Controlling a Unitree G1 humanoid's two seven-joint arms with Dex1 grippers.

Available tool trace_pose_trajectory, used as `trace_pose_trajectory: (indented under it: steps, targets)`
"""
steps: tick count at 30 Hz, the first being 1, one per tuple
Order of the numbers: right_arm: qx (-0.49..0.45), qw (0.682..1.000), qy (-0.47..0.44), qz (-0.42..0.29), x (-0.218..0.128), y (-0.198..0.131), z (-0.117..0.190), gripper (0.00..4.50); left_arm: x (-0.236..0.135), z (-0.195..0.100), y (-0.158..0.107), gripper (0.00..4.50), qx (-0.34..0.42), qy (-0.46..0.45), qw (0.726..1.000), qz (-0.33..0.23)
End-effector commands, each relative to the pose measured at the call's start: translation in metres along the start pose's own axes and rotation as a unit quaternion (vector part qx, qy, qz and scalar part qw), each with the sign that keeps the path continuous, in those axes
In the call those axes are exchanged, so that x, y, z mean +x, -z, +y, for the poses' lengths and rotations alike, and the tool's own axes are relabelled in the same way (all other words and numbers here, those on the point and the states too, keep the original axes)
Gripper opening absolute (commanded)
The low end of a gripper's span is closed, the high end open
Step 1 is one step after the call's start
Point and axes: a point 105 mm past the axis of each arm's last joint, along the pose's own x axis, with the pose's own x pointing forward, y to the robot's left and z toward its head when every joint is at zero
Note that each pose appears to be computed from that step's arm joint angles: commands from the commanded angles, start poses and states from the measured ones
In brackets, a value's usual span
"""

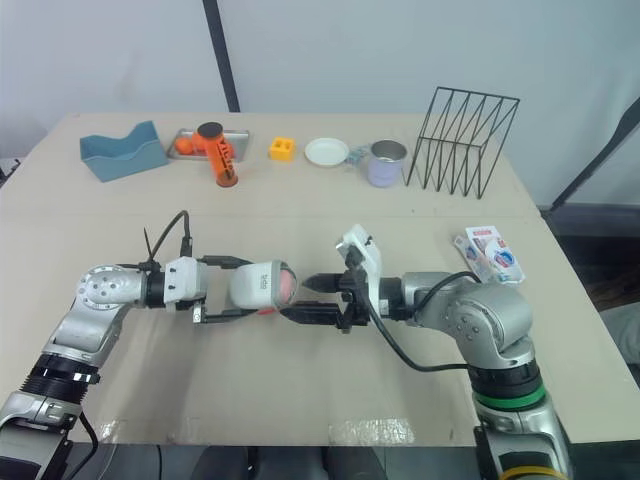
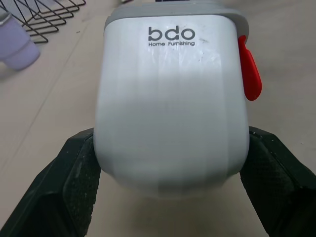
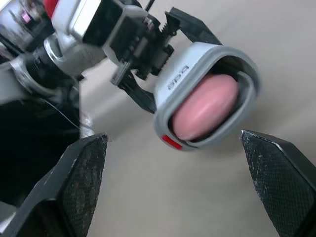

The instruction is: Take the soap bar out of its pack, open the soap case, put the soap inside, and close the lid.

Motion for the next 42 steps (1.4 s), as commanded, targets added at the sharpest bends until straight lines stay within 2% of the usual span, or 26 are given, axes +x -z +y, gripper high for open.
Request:
trace_pose_trajectory:
  steps: [1,6,12,42]
  targets:
    - [0.087,0.996,-0.017,-0.026,0.000,-0.014,0.000,4.41,-0.007,0.006,-0.009,3.53,0.021,-0.022,0.999,-0.017]
    - [0.147,0.989,-0.008,-0.010,0.008,-0.011,-0.008,4.41,-0.008,0.004,-0.009,3.53,0.021,-0.017,0.999,-0.016]
    - [0.164,0.986,0.003,0.021,0.018,0.002,-0.009,4.41,-0.008,0.003,-0.011,3.53,0.020,-0.014,1.000,-0.018]
    - [0.179,0.984,-0.006,0.014,0.037,0.000,-0.003,4.41,-0.005,-0.003,-0.012,3.53,0.010,-0.002,1.000,-0.015]
